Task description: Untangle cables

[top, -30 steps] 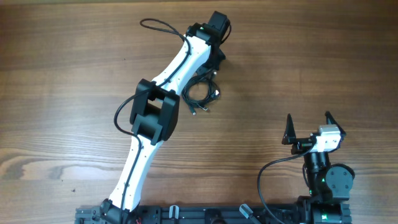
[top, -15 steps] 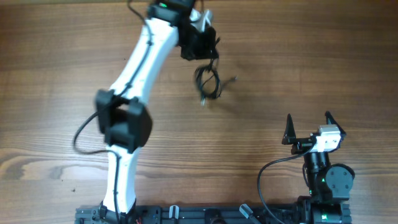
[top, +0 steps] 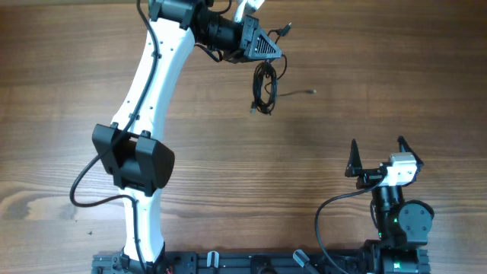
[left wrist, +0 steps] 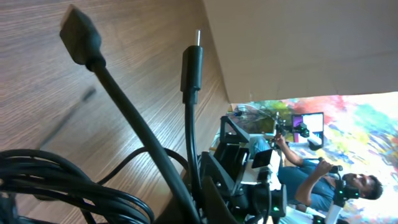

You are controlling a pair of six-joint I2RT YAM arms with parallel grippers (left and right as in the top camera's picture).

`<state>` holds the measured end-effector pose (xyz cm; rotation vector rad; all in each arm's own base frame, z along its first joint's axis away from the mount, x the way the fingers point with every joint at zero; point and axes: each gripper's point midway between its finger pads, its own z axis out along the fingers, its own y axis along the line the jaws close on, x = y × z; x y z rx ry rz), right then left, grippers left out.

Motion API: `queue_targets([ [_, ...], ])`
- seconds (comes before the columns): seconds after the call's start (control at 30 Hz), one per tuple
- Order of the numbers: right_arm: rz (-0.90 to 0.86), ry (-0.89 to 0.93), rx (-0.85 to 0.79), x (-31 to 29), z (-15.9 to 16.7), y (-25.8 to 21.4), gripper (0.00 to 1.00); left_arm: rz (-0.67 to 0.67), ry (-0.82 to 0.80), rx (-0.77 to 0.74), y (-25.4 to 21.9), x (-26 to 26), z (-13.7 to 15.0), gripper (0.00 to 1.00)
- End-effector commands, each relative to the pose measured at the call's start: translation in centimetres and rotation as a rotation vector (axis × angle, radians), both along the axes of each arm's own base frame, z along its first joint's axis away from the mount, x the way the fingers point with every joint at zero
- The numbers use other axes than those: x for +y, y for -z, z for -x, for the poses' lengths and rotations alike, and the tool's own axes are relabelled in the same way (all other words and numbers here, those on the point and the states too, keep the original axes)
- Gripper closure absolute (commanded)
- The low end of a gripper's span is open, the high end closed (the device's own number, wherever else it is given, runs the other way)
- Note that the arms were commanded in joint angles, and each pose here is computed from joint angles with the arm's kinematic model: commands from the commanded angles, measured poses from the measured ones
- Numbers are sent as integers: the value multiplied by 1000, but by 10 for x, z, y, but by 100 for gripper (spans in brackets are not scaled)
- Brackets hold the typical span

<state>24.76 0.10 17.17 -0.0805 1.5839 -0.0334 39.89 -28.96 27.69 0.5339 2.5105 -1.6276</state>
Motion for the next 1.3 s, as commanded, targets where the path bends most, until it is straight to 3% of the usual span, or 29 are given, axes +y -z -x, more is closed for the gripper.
queue_targets([
  [0.0,-125,-106,-71,18,2,-20,0,-17,-2,-38,0,2,-2,96],
  [0.07,-630,-329,-54,49,12,-42,0,-53,-18,-18,5,5,-2,96],
  [0.13,-1106,-359,133,59,14,-27,0,-113,-39,-15,15,10,-3,96],
  [0.17,-1213,-346,167,59,13,-24,0,-117,-41,-15,16,11,-4,96],
  [0.27,-1257,-466,97,66,21,-55,0,-113,-38,-6,15,10,-2,96],
  [0.3,-1224,-562,36,72,31,-78,0,-116,-38,2,15,11,-1,96],
  [0.33,-1079,-677,-64,81,47,-105,0,-118,-38,7,16,11,0,96],
  [0.4,-941,-697,-59,89,54,-123,1,-117,-37,7,16,11,0,96],
  [0.6,-681,-295,304,62,12,-87,1,-117,-41,13,16,11,0,96],
  [0.8,-666,-193,791,66,-49,-39,1,-116,-63,38,15,10,-2,96],
  [0.83,-552,-192,941,74,-69,-19,1,-115,-63,34,14,10,-3,96],
  [0.9,-444,-168,992,81,-84,-10,1,-112,-64,27,14,10,-4,96],
  [1.0,-246,-98,920,100,-111,-22,0,-106,-64,9,13,9,-7,96],
  [1.07,-261,-133,780,125,-125,-57,0,-103,-65,2,12,8,-8,96],
  [1.13,-346,-351,686,169,-120,-96,1,-102,-65,-1,12,8,-9,96],
  [1.2,-368,-703,579,220,-99,-141,7,-73,-51,7,8,6,-6,96],
  [1.27,-414,-880,521,245,-86,-167,8,-14,-25,20,-2,1,-2,96],
])
